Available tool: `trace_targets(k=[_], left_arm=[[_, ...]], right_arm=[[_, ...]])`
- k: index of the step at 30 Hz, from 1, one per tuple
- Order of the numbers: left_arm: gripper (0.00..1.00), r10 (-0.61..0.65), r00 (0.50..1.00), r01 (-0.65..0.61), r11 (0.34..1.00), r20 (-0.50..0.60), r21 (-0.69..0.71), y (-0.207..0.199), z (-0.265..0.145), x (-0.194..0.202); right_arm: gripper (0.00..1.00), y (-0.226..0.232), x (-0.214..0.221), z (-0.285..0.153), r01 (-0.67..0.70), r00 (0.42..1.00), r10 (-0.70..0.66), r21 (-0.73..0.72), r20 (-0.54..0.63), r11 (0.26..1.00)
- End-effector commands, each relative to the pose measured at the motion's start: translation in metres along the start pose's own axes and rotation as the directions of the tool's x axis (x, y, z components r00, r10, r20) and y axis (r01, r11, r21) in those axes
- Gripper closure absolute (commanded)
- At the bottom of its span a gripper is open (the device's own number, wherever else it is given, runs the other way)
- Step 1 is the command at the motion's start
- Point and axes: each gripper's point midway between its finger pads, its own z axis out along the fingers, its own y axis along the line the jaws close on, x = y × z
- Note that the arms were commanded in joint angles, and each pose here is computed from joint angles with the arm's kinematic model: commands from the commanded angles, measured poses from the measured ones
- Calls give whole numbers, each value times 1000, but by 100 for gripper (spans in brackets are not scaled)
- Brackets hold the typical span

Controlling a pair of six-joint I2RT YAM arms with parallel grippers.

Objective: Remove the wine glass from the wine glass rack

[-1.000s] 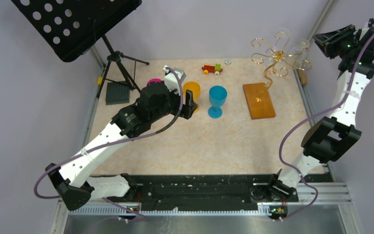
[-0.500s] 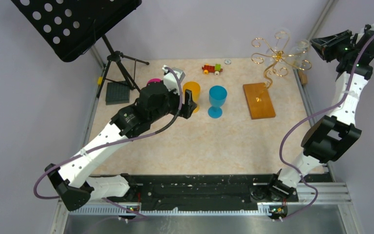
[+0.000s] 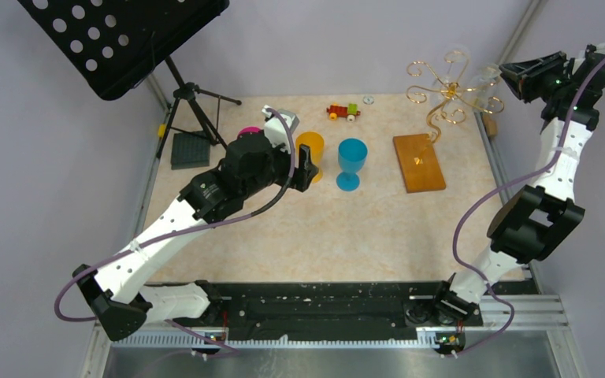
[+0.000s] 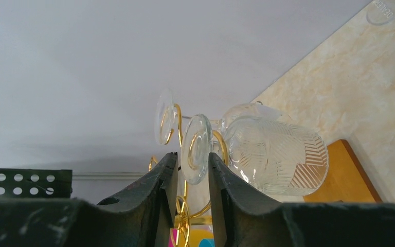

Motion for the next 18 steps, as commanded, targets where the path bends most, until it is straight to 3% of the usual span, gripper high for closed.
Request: trace_targets(k=[1,18], left_arm=[[22,5,999,-5,1000,45,-8,2,-1,-12],[22,4,999,-2,999,42,-36,7,3,-9]], right_arm=[[70,16,-4,-7,42,999,-41,-27,32,999],[69,17,14,4,-8,1000,8,-45,4,999]])
